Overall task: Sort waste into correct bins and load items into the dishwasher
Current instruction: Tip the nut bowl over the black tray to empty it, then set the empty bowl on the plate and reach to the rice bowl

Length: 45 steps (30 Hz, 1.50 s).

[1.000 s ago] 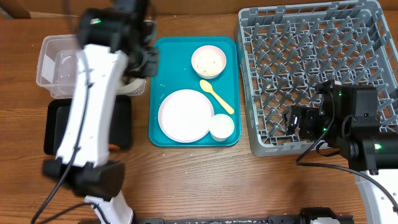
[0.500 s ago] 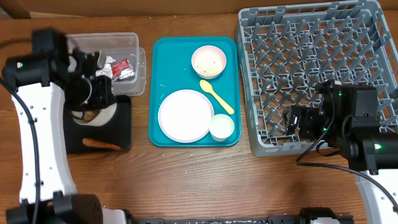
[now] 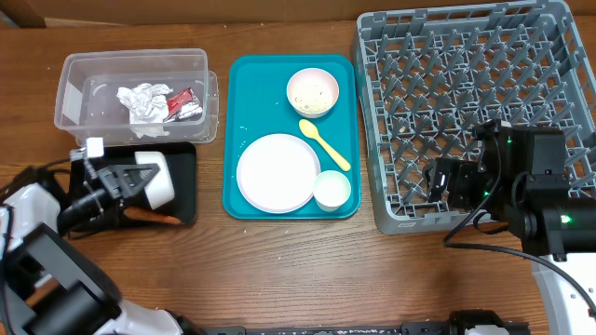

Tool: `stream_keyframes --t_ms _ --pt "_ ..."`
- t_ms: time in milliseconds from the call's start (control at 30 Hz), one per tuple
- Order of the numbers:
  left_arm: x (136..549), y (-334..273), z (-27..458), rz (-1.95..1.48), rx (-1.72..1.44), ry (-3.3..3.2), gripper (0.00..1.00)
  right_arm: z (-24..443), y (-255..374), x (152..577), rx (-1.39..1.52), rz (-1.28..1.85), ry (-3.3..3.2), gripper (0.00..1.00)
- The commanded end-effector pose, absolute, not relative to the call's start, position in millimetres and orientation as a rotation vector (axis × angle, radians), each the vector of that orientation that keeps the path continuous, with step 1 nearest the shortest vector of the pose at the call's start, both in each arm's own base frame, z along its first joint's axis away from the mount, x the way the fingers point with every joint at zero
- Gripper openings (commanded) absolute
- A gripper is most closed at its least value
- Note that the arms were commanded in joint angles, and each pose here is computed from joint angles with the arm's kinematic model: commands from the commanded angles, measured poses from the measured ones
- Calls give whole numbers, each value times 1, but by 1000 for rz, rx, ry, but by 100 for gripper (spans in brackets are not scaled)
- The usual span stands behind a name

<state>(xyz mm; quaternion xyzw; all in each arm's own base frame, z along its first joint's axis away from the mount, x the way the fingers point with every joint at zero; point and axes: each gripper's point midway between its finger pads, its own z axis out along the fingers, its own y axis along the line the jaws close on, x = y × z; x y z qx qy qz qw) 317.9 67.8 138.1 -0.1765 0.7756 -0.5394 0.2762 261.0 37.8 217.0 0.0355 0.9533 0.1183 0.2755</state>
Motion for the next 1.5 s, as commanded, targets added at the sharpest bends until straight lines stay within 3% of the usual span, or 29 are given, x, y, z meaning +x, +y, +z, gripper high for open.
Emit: stream_keyframes --t_ms 0,233,433,700,900,967,1300,1467 --pt "327 85 156 -1627 -533 1753 4 220 39 261 99 330 2553 100" --pt "327 87 139 -1798 -790 1736 4 218 39 259 100 330 2561 100" --pt "332 94 149 -1784 -779 1734 4 219 38 259 100 330 2561 100" --pt "355 102 188 -1640 -544 1817 4 219 38 260 100 330 2560 100" --pt "368 44 263 -1201 -46 2231 4 219 38 260 100 330 2560 100" --pt "368 20 267 -1019 83 2362 4 219 38 260 100 329 2558 100" --pt "383 -116 197 -216 613 2703 4 220 38 262 98 329 2547 100" --pt "385 -155 137 -76 691 2820 4 220 38 262 98 329 2549 100"
